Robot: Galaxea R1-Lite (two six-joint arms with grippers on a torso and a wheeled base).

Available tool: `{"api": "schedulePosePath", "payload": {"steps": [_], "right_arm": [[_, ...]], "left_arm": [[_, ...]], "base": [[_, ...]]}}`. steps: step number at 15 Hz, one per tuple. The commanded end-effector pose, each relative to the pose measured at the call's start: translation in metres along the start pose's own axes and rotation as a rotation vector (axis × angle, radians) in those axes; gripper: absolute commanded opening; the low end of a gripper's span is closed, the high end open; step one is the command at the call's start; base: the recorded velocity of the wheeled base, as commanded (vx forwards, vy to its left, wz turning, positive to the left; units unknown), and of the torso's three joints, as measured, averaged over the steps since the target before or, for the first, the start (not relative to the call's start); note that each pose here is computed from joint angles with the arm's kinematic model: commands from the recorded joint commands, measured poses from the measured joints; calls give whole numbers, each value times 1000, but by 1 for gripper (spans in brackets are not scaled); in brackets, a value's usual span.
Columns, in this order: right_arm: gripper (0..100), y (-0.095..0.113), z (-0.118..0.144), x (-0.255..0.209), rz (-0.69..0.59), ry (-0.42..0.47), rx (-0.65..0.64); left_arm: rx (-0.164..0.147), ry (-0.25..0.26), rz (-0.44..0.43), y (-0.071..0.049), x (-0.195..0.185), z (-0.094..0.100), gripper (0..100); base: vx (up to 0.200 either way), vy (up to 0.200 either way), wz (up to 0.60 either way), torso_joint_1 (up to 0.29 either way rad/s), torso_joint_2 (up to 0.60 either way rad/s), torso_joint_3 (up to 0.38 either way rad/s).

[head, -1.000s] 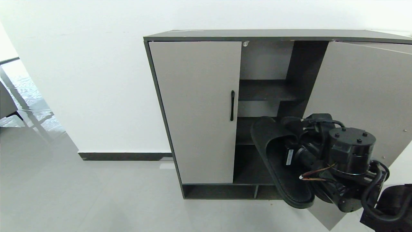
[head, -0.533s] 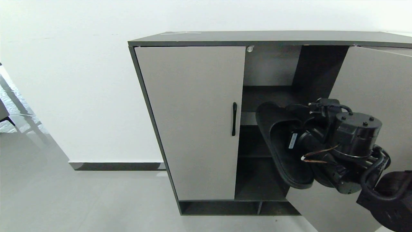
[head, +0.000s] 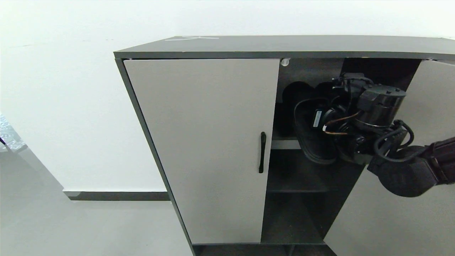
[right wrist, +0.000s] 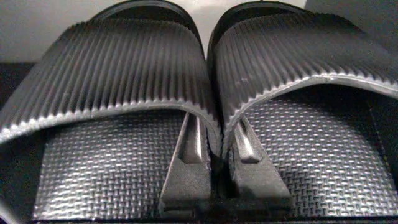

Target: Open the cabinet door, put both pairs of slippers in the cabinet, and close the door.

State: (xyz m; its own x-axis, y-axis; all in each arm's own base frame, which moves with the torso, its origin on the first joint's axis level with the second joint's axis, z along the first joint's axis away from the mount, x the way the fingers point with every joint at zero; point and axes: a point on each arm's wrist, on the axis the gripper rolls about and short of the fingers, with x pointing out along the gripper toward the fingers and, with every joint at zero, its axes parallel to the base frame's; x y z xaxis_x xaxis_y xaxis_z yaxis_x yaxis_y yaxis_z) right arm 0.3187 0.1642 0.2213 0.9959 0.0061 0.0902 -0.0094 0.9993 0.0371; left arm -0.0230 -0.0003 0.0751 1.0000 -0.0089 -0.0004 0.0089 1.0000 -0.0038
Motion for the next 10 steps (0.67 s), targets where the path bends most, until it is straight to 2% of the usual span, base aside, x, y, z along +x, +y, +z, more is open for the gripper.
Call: {"api": "schedulePosePath", "payload": {"steps": [1, 3, 10], "right_arm": [[0, 6, -6, 25, -7, 11, -10], [0, 10, -8, 41, -5, 18, -14], [0, 5, -20, 81, -20, 54, -35]], "left_arm": [[-1, 3, 1, 0, 0, 0, 0], [-2, 3, 1, 0, 0, 0, 0], [-4, 1, 1, 0, 0, 0, 0]], "base": [[0, 0, 0, 0, 0, 0], [0, 0, 0, 0, 0, 0], [0, 0, 0, 0, 0, 0]]}}
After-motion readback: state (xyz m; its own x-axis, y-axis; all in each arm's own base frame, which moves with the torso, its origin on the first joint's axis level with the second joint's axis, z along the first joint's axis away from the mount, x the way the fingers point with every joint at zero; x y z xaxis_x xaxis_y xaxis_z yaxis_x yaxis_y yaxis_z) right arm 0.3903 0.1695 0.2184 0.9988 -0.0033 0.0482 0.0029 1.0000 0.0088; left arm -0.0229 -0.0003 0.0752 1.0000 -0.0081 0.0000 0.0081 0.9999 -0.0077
